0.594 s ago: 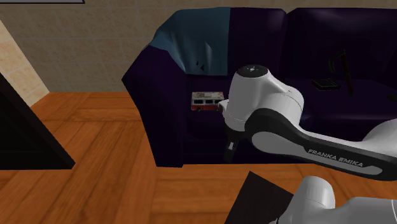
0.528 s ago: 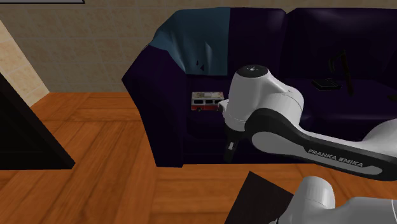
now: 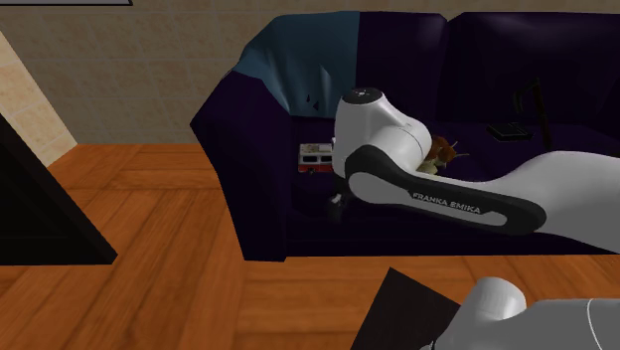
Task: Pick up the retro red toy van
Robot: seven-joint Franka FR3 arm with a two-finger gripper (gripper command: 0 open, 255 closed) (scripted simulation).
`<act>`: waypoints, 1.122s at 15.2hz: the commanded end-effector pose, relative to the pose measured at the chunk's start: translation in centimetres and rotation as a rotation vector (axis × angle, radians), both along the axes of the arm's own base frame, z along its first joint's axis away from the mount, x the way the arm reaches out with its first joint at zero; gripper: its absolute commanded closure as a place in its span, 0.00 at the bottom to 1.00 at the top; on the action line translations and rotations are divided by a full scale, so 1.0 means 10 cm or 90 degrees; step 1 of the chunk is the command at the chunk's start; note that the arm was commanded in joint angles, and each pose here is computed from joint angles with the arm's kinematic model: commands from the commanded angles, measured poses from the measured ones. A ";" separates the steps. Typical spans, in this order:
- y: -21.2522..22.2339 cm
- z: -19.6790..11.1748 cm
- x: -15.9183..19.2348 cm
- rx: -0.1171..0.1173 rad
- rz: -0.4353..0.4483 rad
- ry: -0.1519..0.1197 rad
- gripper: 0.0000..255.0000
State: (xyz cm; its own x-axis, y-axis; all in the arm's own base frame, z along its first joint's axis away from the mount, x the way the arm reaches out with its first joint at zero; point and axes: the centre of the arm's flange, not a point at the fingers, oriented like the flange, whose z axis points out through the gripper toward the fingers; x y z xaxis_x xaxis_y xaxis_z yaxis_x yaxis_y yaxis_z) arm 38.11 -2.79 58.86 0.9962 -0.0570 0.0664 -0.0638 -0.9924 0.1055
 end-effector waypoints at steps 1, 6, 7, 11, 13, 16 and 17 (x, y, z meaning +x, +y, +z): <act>-0.16 0.02 0.18 -0.006 -0.049 -0.005 0.00; -0.65 0.03 0.57 -0.019 -0.167 -0.018 0.00; -0.75 0.03 0.63 -0.021 -0.191 -0.020 0.00; -1.20 0.05 0.86 -0.032 -0.286 -0.030 0.00; -1.44 0.07 0.95 -0.037 -0.333 -0.035 0.00; -1.80 0.09 1.05 -0.045 -0.404 -0.042 0.00; -1.92 0.10 1.07 -0.048 -0.428 -0.045 0.00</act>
State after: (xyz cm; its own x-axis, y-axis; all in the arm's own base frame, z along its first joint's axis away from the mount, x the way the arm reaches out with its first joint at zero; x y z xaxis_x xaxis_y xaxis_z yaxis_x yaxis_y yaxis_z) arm 48.38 -20.77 59.79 0.7651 -0.6260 0.1512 -0.6435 -0.7516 0.1449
